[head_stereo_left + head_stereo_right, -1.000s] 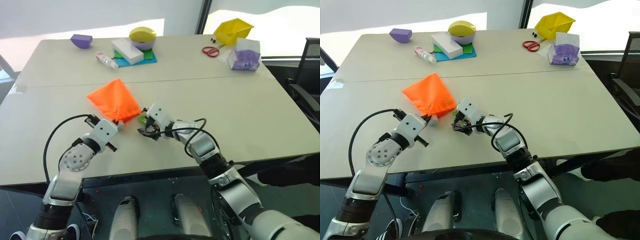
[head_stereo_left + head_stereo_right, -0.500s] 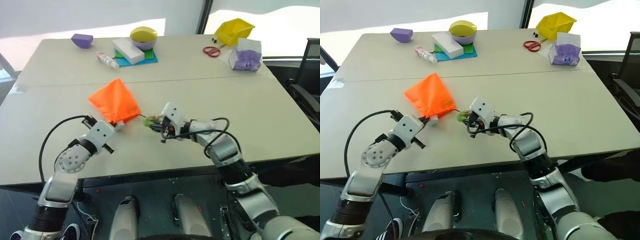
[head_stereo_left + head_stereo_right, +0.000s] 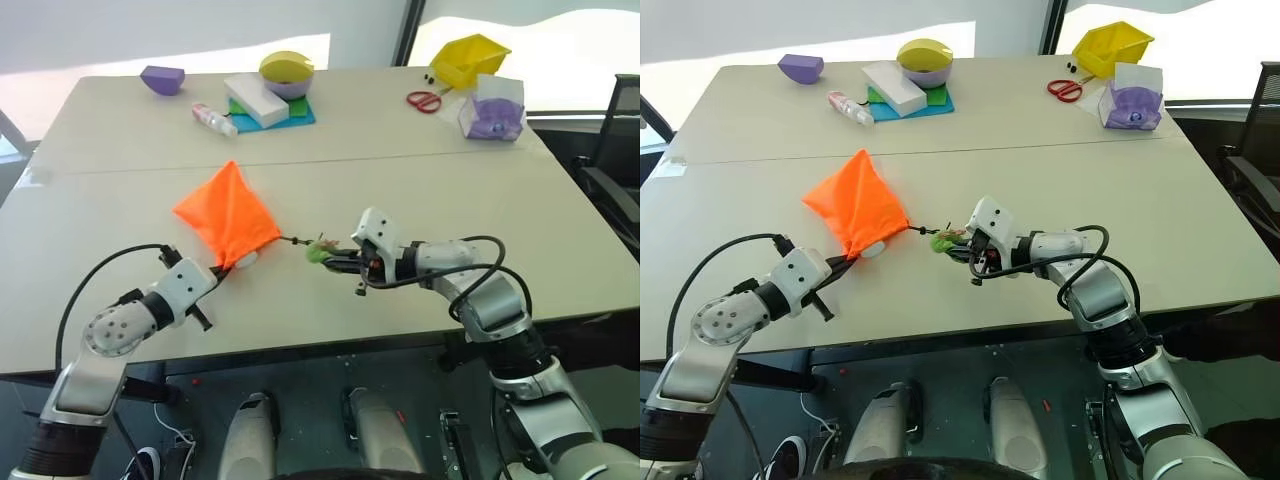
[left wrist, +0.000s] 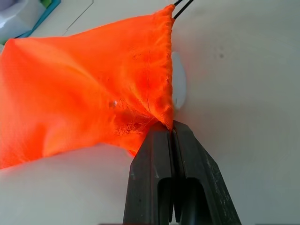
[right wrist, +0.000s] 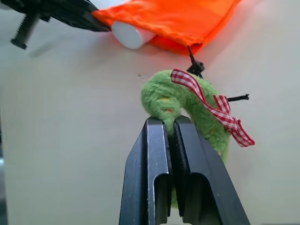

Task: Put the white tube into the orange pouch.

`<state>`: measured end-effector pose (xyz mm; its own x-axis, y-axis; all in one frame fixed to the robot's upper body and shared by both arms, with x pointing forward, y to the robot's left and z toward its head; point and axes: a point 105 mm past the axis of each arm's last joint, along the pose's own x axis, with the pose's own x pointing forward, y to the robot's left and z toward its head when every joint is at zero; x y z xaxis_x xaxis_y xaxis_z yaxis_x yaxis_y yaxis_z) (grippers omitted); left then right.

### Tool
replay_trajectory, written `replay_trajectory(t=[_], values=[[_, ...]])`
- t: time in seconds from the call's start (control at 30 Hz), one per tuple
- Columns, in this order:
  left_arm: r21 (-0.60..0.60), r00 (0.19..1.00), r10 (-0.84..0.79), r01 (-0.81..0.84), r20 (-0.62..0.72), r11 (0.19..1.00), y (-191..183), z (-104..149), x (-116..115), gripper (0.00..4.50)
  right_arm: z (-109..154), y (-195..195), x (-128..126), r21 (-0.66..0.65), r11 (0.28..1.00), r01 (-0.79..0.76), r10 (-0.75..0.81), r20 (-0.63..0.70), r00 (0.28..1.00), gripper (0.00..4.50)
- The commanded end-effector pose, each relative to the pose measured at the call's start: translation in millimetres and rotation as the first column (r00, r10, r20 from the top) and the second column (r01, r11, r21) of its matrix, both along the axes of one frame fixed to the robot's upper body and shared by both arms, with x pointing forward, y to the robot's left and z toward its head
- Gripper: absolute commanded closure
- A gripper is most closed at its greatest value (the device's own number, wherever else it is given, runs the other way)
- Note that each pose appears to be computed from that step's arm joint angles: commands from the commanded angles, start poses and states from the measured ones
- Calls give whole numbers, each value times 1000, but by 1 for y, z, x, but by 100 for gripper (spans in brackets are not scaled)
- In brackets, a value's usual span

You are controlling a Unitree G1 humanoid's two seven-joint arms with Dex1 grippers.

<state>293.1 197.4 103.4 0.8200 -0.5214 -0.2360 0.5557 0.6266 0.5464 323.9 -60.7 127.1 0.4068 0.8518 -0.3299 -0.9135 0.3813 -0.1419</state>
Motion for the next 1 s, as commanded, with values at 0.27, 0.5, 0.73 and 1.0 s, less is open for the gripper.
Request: replay_trajectory(t=[0.27,0.5,0.73,1.0], values=[[-154,999,34,-31,16,988,-13,13,13,450,7,-11,4,-5,1000,7,-7,53,999,447],[-171,995,-85,75,-50,982,-12,18,-3,222,5,-4,4,3,1000,4,-4,59,998,450],[-273,984,-181,175,4,946,-3,68,2,222,4,0,6,6,1000,-1,0,71,997,450],[-219,916,-396,375,-58,901,-51,68,58,222,-3,7,15,8,1000,22,-23,88,996,450]])
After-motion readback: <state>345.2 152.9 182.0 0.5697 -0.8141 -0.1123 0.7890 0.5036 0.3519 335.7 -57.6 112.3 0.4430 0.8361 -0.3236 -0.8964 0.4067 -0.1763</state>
